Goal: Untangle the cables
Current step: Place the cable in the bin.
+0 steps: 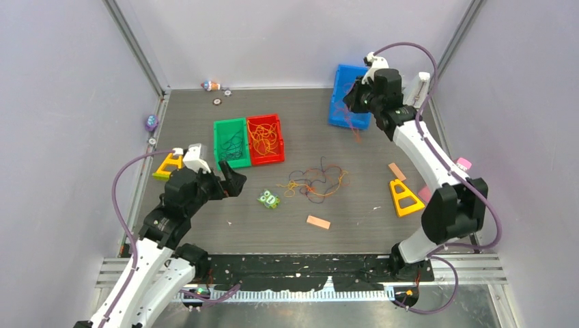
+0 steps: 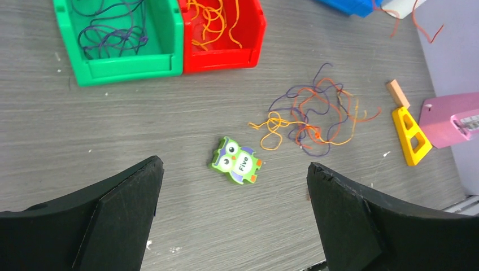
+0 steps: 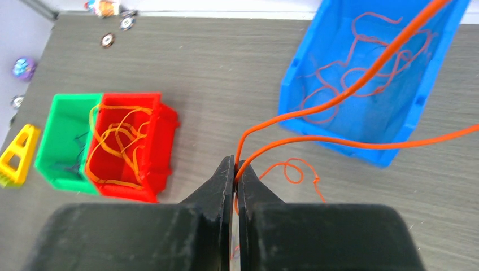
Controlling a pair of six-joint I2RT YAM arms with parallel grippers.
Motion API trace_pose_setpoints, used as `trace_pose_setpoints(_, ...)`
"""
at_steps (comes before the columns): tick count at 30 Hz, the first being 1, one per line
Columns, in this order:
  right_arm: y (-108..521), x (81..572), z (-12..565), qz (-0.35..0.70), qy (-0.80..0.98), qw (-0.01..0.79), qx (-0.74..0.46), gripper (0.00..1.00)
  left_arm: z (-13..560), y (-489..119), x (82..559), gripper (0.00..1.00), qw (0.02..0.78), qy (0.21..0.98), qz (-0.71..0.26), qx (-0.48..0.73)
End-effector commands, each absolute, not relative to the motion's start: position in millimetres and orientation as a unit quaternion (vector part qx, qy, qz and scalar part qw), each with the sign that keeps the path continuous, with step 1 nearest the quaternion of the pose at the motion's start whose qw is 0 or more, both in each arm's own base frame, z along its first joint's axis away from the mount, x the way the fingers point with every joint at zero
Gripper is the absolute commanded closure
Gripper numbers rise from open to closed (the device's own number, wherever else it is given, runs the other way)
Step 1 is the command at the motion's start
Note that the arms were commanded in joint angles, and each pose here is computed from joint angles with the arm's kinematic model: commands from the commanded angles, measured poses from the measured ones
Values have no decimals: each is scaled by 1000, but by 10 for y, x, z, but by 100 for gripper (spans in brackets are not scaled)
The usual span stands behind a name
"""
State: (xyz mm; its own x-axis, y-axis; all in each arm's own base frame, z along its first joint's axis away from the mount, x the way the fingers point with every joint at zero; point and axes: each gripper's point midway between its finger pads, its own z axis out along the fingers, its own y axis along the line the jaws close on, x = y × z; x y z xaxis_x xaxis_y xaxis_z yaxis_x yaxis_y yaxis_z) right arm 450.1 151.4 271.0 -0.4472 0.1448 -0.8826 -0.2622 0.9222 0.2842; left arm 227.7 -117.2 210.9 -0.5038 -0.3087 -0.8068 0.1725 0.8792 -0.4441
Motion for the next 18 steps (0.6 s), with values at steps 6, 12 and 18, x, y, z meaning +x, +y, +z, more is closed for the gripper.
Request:
trace_pose_setpoints(6, 1243, 5339, 2990, 166, 793, 586, -10, 95, 2142, -1070, 2274, 0, 540, 806, -238, -50)
trace_pose_setpoints(12, 1204, 5770, 3026, 178, 778, 603, -4, 95, 2057, -1131, 2301, 0, 530, 809, -248, -50)
trace_pose_setpoints(18, 1161, 6159, 2639, 155, 788, 595, -2, 95, 2061, -1160, 2374, 1, 522, 816, -243, -48)
